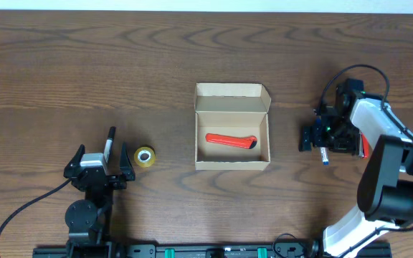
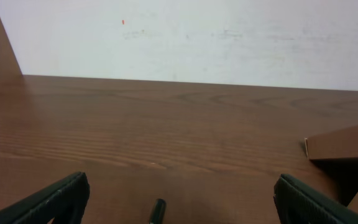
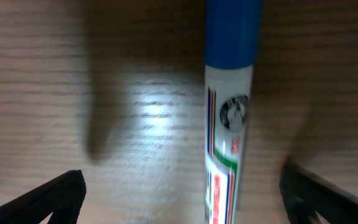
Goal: Pack container
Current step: 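Move the right gripper to the blue-capped marker and grasp it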
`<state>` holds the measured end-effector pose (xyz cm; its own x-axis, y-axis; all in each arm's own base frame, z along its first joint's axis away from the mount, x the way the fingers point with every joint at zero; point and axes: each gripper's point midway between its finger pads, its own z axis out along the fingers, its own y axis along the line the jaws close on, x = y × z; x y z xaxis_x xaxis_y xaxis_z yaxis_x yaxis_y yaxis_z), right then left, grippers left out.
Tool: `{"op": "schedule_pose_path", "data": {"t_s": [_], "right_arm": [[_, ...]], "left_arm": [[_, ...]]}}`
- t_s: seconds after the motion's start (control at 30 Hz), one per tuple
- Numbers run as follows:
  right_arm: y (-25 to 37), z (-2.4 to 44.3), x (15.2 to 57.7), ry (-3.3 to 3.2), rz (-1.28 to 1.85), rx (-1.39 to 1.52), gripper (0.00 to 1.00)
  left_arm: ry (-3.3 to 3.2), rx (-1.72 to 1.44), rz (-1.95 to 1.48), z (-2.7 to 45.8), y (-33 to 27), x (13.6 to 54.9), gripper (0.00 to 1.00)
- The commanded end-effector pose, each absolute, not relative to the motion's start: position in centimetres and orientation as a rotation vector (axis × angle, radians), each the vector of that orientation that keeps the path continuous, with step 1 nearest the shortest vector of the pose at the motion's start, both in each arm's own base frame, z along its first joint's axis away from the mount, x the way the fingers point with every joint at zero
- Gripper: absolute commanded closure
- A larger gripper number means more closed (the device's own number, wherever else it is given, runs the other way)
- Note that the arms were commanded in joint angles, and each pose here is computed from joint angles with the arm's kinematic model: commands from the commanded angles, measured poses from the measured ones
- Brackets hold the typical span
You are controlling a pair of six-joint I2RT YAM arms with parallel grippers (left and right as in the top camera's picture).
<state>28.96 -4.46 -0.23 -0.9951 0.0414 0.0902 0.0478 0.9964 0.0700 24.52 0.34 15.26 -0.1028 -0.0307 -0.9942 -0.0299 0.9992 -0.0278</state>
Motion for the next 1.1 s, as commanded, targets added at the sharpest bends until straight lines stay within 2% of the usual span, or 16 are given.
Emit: {"op": "schedule_pose_path", "data": {"t_s": [0.0,0.17,0.23,0.33,0.37,0.47,0.57,0.73,1.07], "right_arm": [[-4.3,-1.0,29.2,-3.044,-0.155,-0.039,0.04],[-4.3,-1.1,29.4,-3.051,-0.16,-0.027,0.07],[-4.3,-1.1,29.4,-3.051,-0.159,-0.028,0.11],[-4.4,-1.1,29.5,-3.057,-0.155,-0.028,0.23],[-4.5,-1.2,29.6,-3.061,-0.149,-0.029,0.23],[-4.9,-1.2,29.7,-3.065,-0.108,-0.027,0.16],[-5.4,-1.2,29.6,-3.06,-0.062,-0.025,0.15],[-6.0,-1.2,29.5,-3.055,-0.017,-0.035,0.19],[-6.9,-1.3,29.3,-3.045,0.061,-0.055,0.18]], "left_arm": [[1.73,-0.05,0.024,13.6,0.7,24.4,0.05],[1.73,-0.05,0.025,13.6,0.7,24.4,0.05],[1.73,-0.05,0.025,13.6,0.7,24.4,0.05],[1.73,-0.05,0.025,13.6,0.7,24.4,0.05],[1.73,-0.05,0.025,13.6,0.7,24.4,0.05],[1.73,-0.05,0.025,13.6,0.7,24.4,0.05],[1.729,-0.05,0.025,13.6,0.7,24.4,0.05],[1.723,-0.05,0.024,13.7,0.7,24.4,0.04],[1.703,-0.05,0.023,14.2,0.7,24.5,0.05]]}}
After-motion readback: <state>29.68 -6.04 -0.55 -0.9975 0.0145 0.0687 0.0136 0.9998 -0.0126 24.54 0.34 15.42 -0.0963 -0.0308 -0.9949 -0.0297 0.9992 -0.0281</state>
